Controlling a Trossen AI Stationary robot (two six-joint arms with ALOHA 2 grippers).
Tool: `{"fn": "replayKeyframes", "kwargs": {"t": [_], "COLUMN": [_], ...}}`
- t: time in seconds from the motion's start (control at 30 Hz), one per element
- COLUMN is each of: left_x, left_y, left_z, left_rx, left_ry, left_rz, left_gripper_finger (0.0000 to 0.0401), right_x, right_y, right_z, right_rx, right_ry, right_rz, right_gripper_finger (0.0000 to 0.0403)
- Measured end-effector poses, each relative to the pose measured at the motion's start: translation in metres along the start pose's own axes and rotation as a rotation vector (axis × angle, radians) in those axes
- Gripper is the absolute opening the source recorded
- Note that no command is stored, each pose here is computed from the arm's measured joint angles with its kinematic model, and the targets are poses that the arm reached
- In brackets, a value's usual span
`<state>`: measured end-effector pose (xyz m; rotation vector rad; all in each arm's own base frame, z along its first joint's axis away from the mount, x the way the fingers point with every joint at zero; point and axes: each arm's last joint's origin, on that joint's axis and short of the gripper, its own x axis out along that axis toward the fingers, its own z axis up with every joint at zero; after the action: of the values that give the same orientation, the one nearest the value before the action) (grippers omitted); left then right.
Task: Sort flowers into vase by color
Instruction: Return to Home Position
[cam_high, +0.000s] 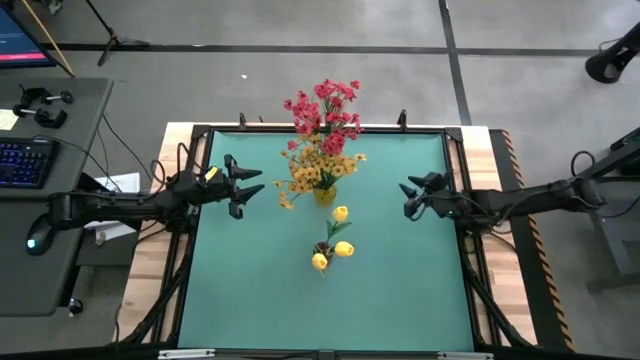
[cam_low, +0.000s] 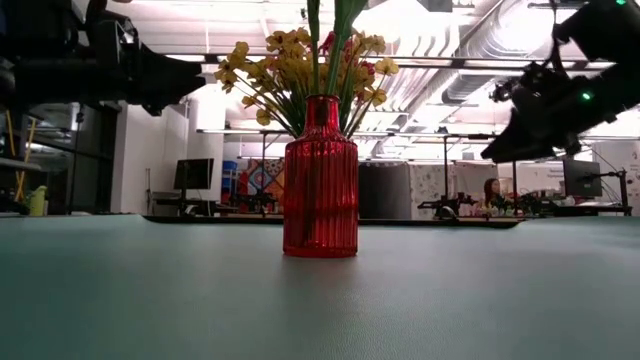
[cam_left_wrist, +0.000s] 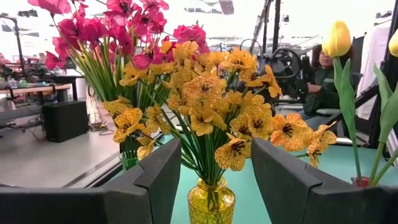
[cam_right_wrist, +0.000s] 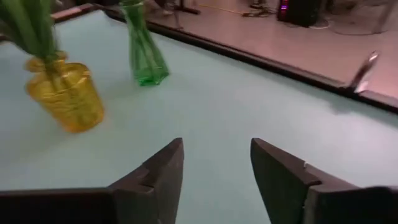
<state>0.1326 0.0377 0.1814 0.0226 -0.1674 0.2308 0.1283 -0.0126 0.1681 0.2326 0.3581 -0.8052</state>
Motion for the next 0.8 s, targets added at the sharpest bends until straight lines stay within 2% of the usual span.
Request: {"fn": "replayKeyframes", "kwargs": {"t": [0.23, 0.47, 0.6, 0.8], "left_x": [0.000, 0.000, 0.000, 0.000], "left_y": [0.000, 0.000, 0.000, 0.000], "left_z": [0.000, 0.000, 0.000, 0.000], "left_rx": [0.000, 0.000, 0.000, 0.000], "left_ry": [0.002, 0.004, 0.004, 0.004], "left_rz": [0.000, 0.000, 0.000, 0.000], "left_gripper_finger": [0.0184, 0.0184, 0.0184, 0.0184], "right_x": [-0.001, -0.004, -0.005, -0.004], "right_y": [-0.010, -0.012, -0.012, -0.015], "right_z": [-0.024, -0.022, -0.021, -0.022], "right_rx": [0.065, -0.033, -0.104, -0.112], "right_ry": [-0.098, -0.202, -0.218, -0.213], "right_rz": [0.185, 0.260, 0.288, 0.200], "right_gripper_finger": [0.0113, 0.0008, 0.0019, 0.0020]}}
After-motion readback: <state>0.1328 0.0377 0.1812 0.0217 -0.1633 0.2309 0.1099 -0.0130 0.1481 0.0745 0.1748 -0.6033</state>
